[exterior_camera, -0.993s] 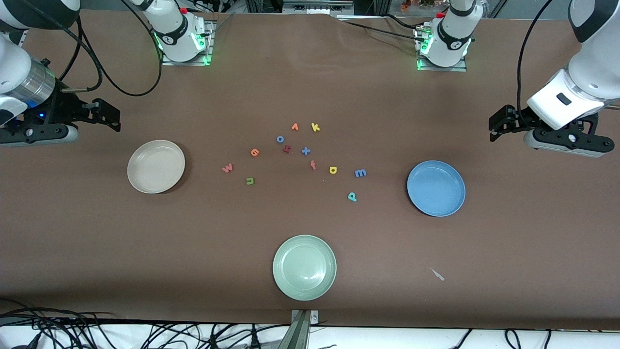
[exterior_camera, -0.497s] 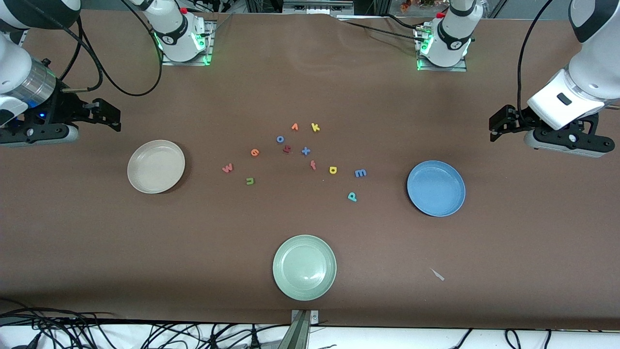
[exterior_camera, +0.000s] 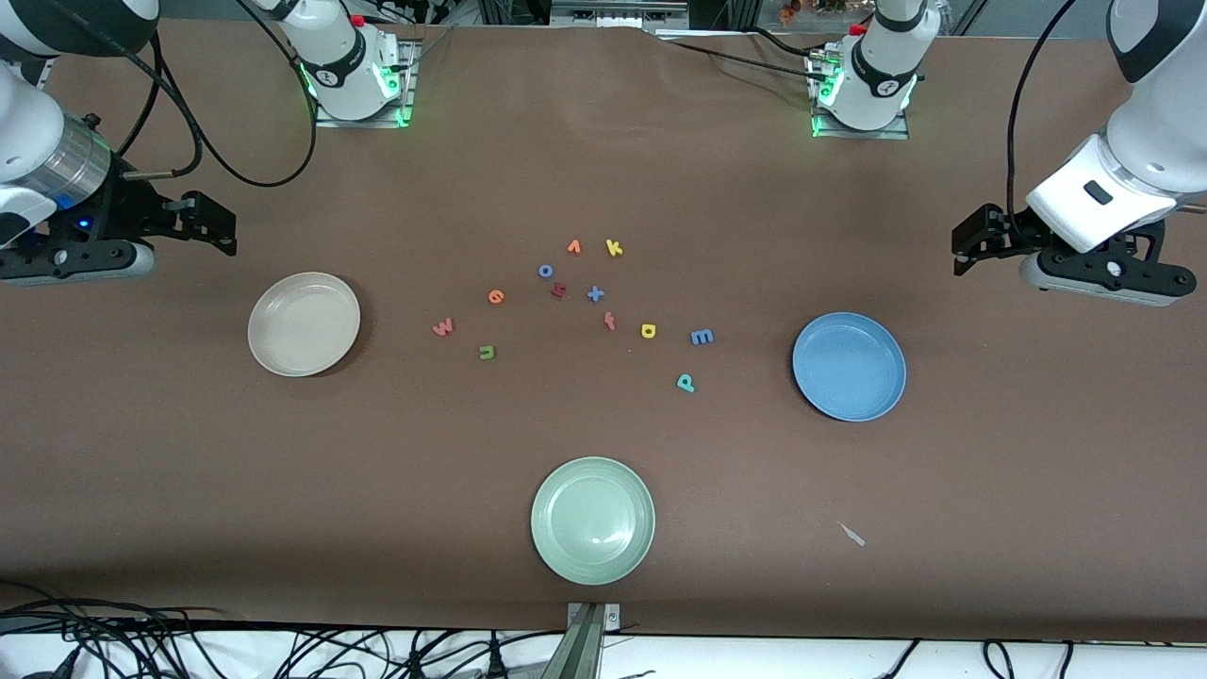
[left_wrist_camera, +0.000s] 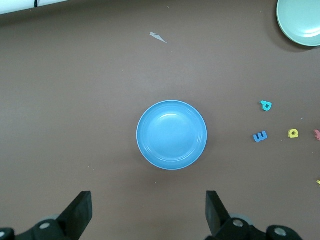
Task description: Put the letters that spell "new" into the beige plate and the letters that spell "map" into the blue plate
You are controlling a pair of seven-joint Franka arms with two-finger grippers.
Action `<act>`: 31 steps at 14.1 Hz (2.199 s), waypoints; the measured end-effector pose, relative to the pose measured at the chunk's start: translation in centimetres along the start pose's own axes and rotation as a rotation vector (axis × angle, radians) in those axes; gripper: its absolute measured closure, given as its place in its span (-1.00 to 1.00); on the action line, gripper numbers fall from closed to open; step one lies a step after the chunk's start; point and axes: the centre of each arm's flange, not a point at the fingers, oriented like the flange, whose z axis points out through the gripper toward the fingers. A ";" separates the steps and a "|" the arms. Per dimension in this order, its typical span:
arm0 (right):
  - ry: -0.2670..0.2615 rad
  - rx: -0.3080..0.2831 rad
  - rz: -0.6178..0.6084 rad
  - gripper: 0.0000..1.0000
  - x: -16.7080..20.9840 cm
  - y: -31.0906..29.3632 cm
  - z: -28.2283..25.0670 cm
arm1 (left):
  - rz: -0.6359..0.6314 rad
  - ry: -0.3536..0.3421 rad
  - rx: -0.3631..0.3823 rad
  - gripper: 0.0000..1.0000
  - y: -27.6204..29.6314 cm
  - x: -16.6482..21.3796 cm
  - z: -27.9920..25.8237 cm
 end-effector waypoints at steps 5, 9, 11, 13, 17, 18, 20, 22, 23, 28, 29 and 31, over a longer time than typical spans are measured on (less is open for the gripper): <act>0.010 0.000 0.000 -1.00 0.1 0.0 -0.1 | 0.000 0.000 0.000 -1.00 0.0 0.0 0.0; 0.011 0.000 -0.001 -1.00 0.1 0.0 -0.1 | 0.000 0.000 0.000 -1.00 0.0 0.0 0.0; 0.011 0.000 -0.001 -1.00 0.1 0.0 -0.1 | 0.000 0.000 0.000 -1.00 0.0 0.0 0.0; 0.012 -0.001 -0.001 -1.00 0.1 -0.1 -0.2 | 0.000 0.000 0.000 -1.00 0.0 0.0 0.0; 0.019 -0.002 -0.008 -1.00 -0.1 -0.5 -0.6 | 0.010 -0.030 -0.002 -1.00 0.5 -0.2 0.4; 0.019 -0.002 -0.009 -1.00 -0.1 -0.5 -0.6 | 0.015 -0.045 -0.003 -1.00 0.8 -0.3 0.7; 0.019 -0.002 -0.010 -1.00 -0.1 -0.6 -0.6 | 0.025 -0.083 -0.006 -1.00 1.3 -0.4 1.5; 0.019 -0.002 -0.010 -1.00 -0.1 -0.5 -0.6 | 0.065 -0.123 -0.010 -1.00 3.2 -0.1 2.9; 0.019 -0.003 -0.010 -1.00 -0.1 -0.5 -0.6 | 0.103 -0.141 -0.011 -1.00 5.3 0.2 4.0; 0.019 -0.003 -0.010 -1.00 -0.1 -0.6 -0.6 | 0.318 -0.220 -0.012 -1.00 18.4 1.1 11.3; 0.019 -0.003 -0.010 -1.00 -0.1 -0.6 -0.6 | 0.356 -0.212 -0.015 -1.00 20.9 1.4 13.2; 0.018 -0.003 -0.010 -1.00 -0.1 -0.6 -0.6 | 0.428 -0.211 -0.021 -1.00 25.6 1.5 17.4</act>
